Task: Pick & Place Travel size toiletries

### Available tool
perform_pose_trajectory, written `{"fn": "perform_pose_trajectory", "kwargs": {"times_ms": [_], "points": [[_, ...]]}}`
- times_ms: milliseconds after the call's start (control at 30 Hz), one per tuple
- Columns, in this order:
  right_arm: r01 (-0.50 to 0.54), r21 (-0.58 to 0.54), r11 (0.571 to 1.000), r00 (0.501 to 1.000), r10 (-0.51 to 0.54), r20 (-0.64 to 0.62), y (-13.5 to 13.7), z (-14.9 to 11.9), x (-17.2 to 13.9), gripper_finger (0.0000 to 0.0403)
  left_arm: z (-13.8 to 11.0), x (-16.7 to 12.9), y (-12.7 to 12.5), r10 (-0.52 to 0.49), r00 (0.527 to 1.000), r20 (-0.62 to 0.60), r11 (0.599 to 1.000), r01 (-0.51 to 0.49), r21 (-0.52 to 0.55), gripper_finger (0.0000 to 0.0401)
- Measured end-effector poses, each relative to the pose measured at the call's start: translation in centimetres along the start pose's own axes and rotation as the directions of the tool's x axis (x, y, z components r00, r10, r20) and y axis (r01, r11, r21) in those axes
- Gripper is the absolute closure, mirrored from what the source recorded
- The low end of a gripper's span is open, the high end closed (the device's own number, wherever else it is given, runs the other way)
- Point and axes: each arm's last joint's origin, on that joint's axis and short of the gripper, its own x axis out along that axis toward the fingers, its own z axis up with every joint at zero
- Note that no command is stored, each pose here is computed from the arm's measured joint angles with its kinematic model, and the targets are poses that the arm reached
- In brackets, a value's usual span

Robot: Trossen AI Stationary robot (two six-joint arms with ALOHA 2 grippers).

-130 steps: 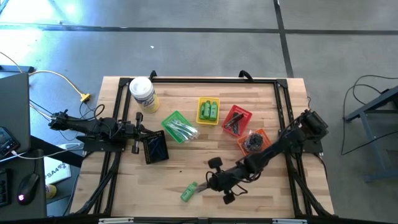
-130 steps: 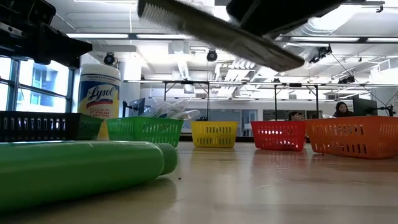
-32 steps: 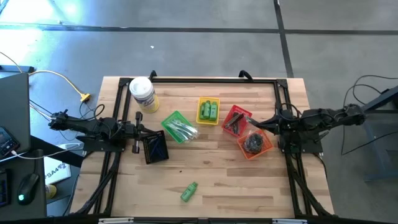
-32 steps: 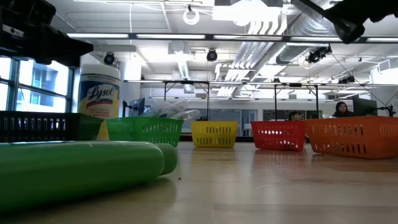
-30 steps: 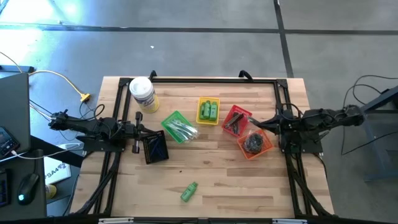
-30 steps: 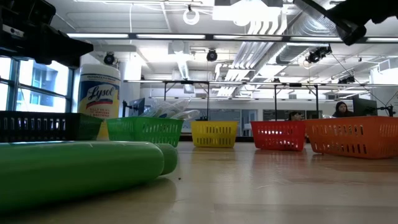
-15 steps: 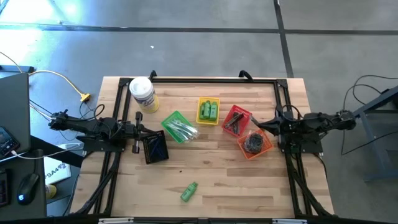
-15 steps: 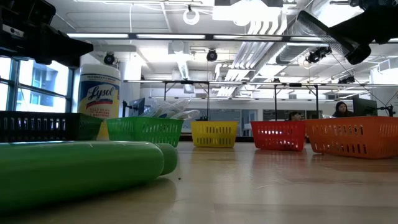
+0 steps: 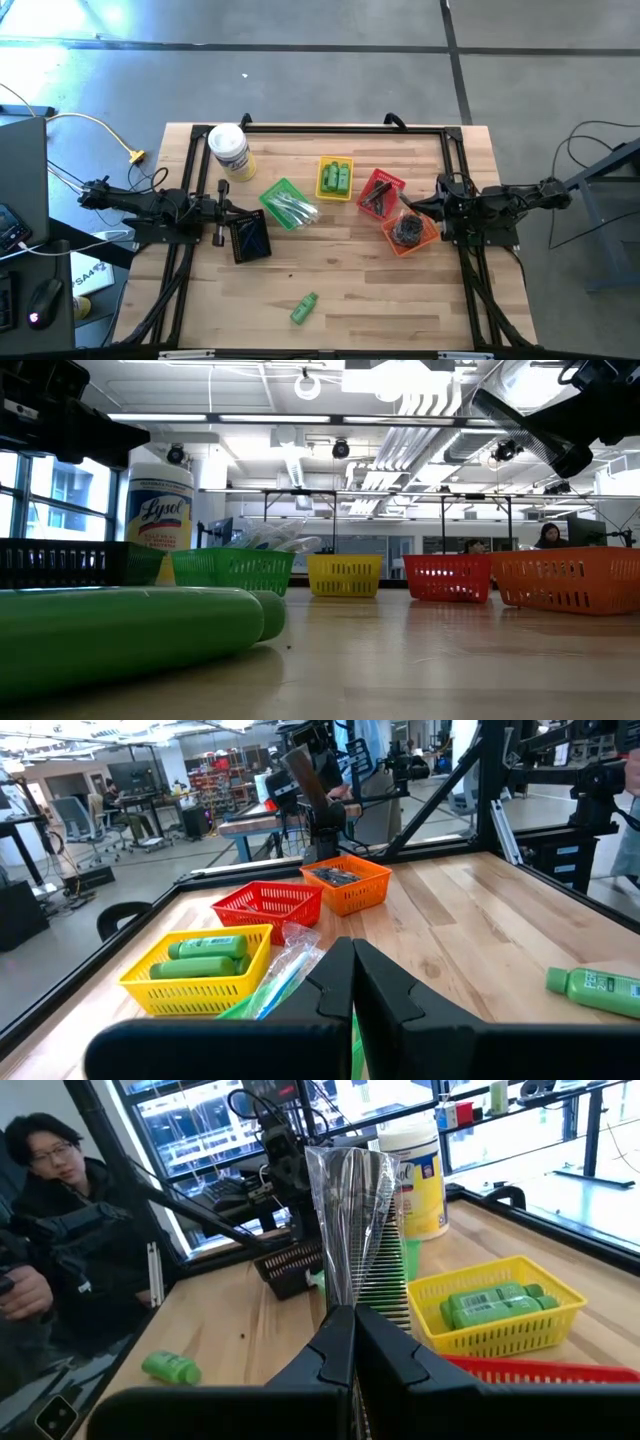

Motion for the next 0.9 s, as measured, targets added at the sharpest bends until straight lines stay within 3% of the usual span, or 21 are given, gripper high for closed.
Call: {"fn": "perform_pose_trajectory", "kwargs": {"times_ms": [900], "points": [[-0.003, -0.019, 1.000, 1.000, 0.003, -0.003, 0.00, -0.02, -0.01, 0.0400, 0.00, 0.00, 0.00, 0.000, 1.000, 0.000, 1.000, 0.000, -0.001, 0.0401]]}}
